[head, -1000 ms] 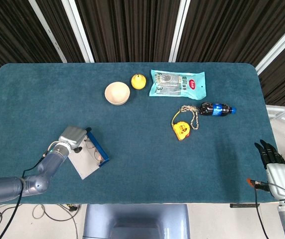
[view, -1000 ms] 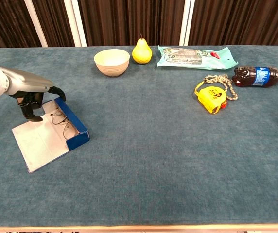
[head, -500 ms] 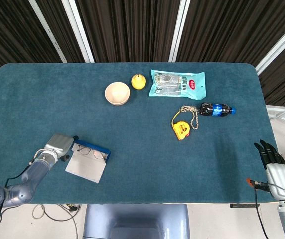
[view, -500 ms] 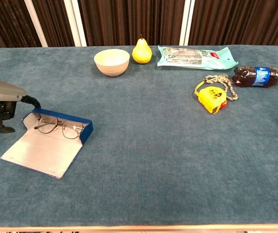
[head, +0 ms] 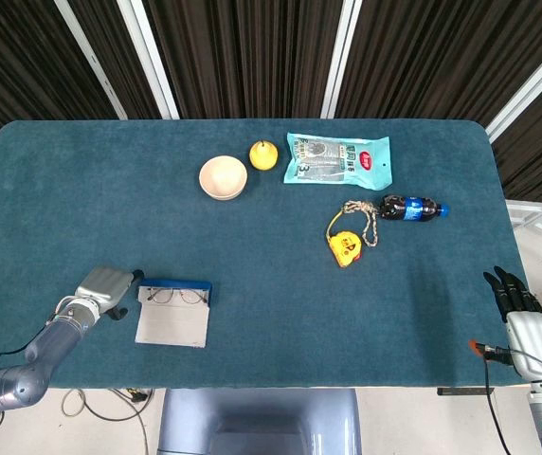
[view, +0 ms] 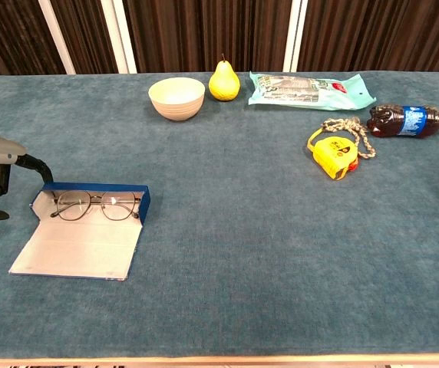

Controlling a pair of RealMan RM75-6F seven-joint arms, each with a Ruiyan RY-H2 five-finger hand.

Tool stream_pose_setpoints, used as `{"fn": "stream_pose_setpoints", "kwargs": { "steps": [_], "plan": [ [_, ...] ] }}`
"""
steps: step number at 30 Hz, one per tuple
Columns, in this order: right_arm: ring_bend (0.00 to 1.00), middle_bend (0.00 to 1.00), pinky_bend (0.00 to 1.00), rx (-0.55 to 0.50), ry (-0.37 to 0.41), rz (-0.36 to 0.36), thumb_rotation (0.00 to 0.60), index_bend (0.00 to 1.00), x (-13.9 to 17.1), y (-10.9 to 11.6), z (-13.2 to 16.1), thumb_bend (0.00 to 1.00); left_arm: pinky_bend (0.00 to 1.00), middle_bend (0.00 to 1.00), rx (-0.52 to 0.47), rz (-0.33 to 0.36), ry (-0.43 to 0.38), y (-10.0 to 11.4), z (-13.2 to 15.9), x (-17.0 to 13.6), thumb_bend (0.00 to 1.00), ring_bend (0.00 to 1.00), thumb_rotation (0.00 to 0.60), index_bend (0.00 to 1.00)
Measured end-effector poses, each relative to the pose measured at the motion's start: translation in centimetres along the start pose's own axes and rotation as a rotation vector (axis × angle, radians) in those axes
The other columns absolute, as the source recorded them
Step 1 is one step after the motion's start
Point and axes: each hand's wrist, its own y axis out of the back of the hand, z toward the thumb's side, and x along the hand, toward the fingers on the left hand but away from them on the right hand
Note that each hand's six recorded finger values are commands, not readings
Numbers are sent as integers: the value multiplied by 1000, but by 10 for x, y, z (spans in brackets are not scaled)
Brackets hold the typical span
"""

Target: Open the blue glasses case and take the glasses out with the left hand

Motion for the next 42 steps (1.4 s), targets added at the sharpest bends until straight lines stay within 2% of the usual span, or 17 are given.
{"fn": "stream_pose_setpoints", "kwargs": {
  "steps": [8,17,27,34,42],
  "plan": [
    [0,0,196,-2,0,1,600,0,0,0,0,161,939,955,-58,116,-23,27,10,2,259,828,600,327],
    [0,0,196,-4,-3,2,600,0,-1,0,0,163,955,975,-57,195,-80,30,43,25,280,847,600,412],
    [0,0,196,-7,-1,4,600,0,-1,0,-1,167,956,975,-36,229,-94,30,66,44,328,847,600,435],
    [0,0,196,-8,-1,4,600,0,-1,0,-1,169,956,975,-49,217,-98,27,70,46,329,847,600,441],
    [0,0,196,-6,0,3,600,0,-1,0,0,169,956,975,-66,219,-101,30,71,44,377,847,600,454]
  ]
}}
